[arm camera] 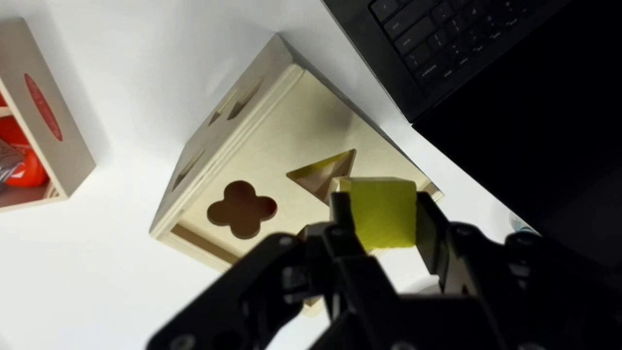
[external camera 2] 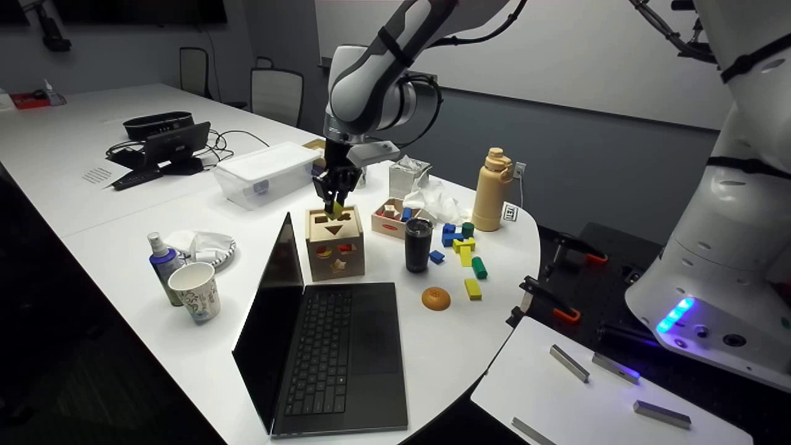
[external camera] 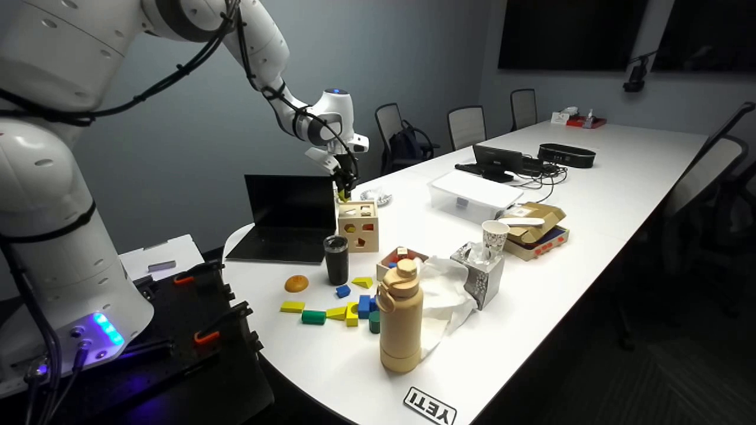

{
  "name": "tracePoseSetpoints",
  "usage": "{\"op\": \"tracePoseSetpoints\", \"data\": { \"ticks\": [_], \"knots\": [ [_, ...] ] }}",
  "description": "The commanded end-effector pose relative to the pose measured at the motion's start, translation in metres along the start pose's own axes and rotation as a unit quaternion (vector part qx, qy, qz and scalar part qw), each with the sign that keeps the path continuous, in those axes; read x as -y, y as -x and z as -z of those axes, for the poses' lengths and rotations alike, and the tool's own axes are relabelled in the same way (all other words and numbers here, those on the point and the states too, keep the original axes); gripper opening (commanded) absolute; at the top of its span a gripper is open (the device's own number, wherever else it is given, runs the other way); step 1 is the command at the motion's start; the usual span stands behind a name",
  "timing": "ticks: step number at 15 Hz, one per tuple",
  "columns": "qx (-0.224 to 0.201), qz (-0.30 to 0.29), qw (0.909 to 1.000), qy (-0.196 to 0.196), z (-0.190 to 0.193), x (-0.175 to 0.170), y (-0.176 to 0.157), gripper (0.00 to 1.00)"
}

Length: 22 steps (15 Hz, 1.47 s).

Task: Pick up the yellow object from the left and put it in the box

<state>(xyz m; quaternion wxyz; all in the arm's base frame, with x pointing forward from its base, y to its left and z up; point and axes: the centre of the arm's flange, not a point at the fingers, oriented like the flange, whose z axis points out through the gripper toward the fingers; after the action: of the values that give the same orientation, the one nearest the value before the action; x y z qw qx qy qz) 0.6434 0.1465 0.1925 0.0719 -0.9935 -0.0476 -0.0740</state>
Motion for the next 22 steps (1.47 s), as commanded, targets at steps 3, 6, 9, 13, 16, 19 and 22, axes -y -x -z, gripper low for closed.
{"op": "tracePoseSetpoints", "data": {
  "ticks": [3,6,9,13,16,19,22],
  "knots": [
    [0.033,-0.042,0.9985,-0.014,-0.005,0.005,-0.034,0.1],
    [0.047,-0.067,0.9965,-0.019,-0.012,0.003,-0.047,0.1],
    [0.054,-0.104,0.993,-0.012,-0.021,-0.004,-0.061,0.1],
    [0.06,-0.166,0.9843,-0.002,-0.034,-0.019,-0.077,0.1],
    [0.06,-0.193,0.9793,-0.003,-0.042,-0.022,-0.088,0.1],
    [0.058,-0.207,0.9766,-0.004,-0.046,-0.021,-0.095,0.1],
    [0.054,-0.221,0.9737,-0.002,-0.047,-0.019,-0.097,0.1]
  ]
}}
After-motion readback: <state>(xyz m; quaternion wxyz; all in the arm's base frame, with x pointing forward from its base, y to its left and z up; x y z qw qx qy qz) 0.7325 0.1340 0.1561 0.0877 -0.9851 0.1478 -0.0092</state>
